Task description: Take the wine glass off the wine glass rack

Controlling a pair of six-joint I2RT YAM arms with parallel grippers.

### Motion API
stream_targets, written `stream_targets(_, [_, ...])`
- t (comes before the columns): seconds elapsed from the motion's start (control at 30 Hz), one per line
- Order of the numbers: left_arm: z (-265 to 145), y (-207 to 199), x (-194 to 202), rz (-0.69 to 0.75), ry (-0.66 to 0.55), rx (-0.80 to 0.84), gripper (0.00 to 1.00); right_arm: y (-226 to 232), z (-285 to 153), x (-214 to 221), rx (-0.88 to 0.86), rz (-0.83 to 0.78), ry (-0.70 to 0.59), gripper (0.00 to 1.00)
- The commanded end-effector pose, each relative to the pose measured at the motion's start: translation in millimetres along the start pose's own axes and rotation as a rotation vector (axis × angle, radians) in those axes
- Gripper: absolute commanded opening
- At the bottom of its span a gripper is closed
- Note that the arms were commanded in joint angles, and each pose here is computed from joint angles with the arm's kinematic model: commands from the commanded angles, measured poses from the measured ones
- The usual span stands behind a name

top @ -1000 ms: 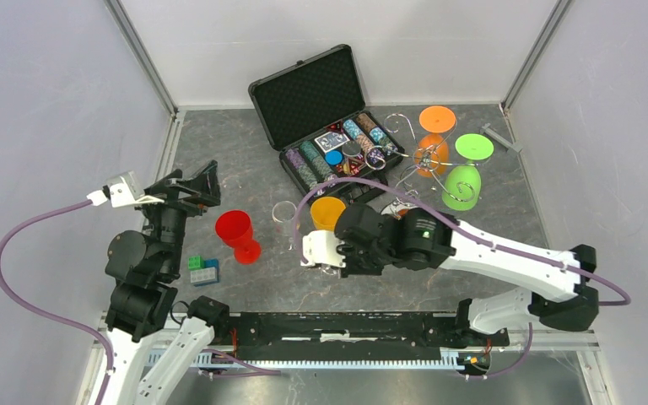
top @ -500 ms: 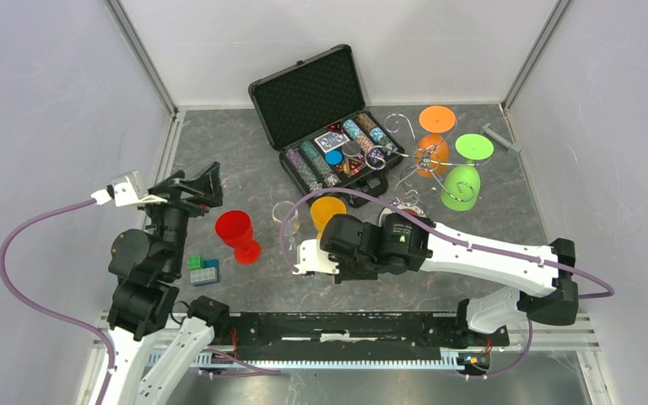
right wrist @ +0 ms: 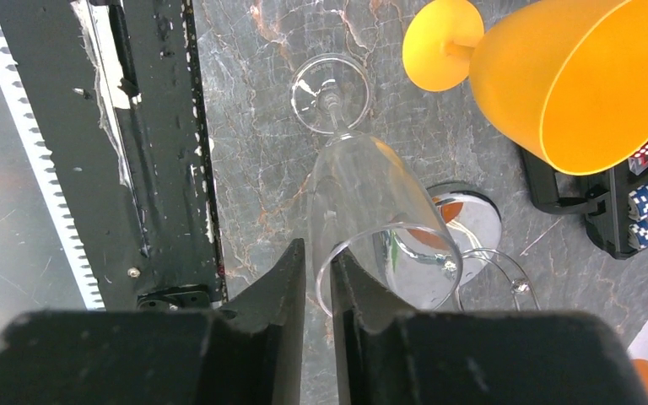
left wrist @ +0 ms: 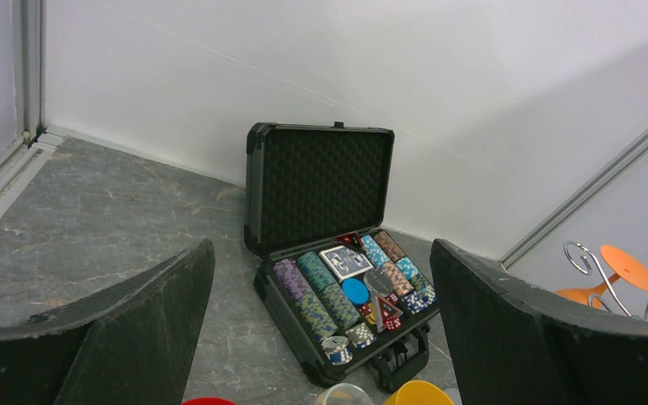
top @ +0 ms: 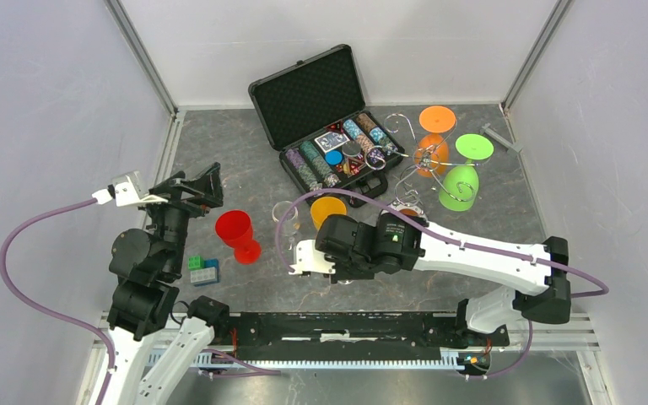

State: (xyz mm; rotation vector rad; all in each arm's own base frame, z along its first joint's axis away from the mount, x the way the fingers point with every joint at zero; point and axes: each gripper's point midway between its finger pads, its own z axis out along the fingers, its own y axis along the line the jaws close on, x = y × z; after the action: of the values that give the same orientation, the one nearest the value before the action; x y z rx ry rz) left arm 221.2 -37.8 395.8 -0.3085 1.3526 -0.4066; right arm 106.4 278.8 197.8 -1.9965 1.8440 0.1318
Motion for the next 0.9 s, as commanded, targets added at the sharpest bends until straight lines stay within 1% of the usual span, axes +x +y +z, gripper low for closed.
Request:
stream_targets(0.0, [-1, -3, -7, 0.022, -0.018, 0.016, 1.0, -10, -9, -14, 0.041, -0.012, -0.04, 0.24])
stream_targets(0.03, [-1, -3, -7, 0.021, -0.018, 0.017, 1.0, -13, -10, -17, 0.055, -0.013, -0.047, 0.27])
stream_targets(0.1, [-2, -3, -7, 0.017, -0.019, 0.017, 1.0, -27, -16, -22, 0.127, -0.008, -0.059, 0.37])
stream_targets(0.2, [-3, -4, -11, 0.011, -0.032, 0.018, 1.0, -47, -27, -30, 0.23, 0.012, -0.07, 0.49])
stream_targets(0.3, [-4, -5, -19, 0.002, -0.06, 0.022, 1.0, -53, -37, -38, 0.254, 0.013, -0.113, 0.64])
stream_targets(0.37, [-5, -6, -22, 0.0, -0.072, 0.027, 1.0, -55, -44, -43, 0.263, 0.014, -0.151, 0.69])
stream_targets(0.5, [-6, -6, -24, -0.002, -0.078, 0.029, 1.0, -63, -74, -64, 0.298, 0.031, -0.292, 0.7])
stream_targets(0.6, [-5, -6, -22, -0.001, -0.073, 0.027, 1.0, -84, -111, -80, 0.412, 0.092, -0.427, 0.71])
stream_targets(0.73, [-5, -6, -20, -0.005, -0.069, 0.028, 1.0, -131, -177, -85, 0.687, 0.281, -0.583, 0.75])
stream_targets(0.8, [-5, -6, -20, -0.008, -0.068, 0.029, 1.0, -152, -211, -78, 0.827, 0.391, -0.63, 0.78])
stream_targets(0.87, [-5, -6, -20, -0.011, -0.067, 0.03, 1.0, -169, -235, -71, 0.931, 0.481, -0.65, 0.8])
